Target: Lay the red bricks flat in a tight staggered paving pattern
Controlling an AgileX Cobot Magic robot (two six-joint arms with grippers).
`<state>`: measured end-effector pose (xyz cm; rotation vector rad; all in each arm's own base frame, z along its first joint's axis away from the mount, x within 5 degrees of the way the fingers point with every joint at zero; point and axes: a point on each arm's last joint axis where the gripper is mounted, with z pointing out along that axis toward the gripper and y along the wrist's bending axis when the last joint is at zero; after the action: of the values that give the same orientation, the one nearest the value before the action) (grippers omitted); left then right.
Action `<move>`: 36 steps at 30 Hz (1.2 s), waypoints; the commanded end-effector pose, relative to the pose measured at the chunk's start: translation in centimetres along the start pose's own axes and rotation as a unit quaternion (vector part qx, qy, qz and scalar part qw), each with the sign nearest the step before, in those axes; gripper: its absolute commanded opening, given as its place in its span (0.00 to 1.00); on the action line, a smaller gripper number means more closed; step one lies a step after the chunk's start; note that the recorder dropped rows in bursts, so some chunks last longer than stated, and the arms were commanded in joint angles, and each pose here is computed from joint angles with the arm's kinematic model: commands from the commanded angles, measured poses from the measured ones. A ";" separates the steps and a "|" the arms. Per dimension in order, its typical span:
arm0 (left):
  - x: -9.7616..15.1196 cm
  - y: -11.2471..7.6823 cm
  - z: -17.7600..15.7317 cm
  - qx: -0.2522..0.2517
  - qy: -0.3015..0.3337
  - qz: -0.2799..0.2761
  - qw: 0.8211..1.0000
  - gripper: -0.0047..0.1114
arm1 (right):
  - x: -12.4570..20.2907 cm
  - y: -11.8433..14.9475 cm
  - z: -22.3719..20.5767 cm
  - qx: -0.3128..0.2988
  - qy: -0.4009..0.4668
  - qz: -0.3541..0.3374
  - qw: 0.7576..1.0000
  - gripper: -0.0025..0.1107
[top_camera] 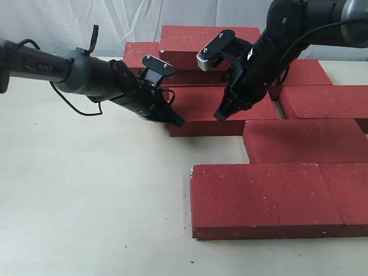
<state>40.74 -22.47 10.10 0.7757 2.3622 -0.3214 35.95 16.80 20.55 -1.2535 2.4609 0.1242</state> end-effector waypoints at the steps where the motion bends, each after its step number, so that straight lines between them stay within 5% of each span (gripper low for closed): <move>1: -0.1 -2.0 0.4 0.024 0.007 -0.004 1.000 0.04 | 0.1 -0.3 -0.5 0.015 -0.001 -0.011 1.000 0.01; 10: -0.4 -2.2 0.4 0.027 0.000 -0.015 1.000 0.04 | 0.3 -1.1 -1.0 0.048 -0.004 0.005 0.999 0.01; 22: -0.5 -2.6 0.7 0.032 -0.002 -0.022 0.999 0.04 | 6.0 -7.2 -3.6 0.096 -0.040 0.162 0.981 0.01; 36: -0.8 -3.4 0.8 0.028 -0.012 -0.012 0.999 0.04 | 5.9 -7.3 -3.6 0.089 -0.051 0.181 0.978 0.01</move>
<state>40.24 -24.58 9.93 0.7434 2.3416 -0.3598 37.51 7.30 21.93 -0.7156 2.5391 0.0672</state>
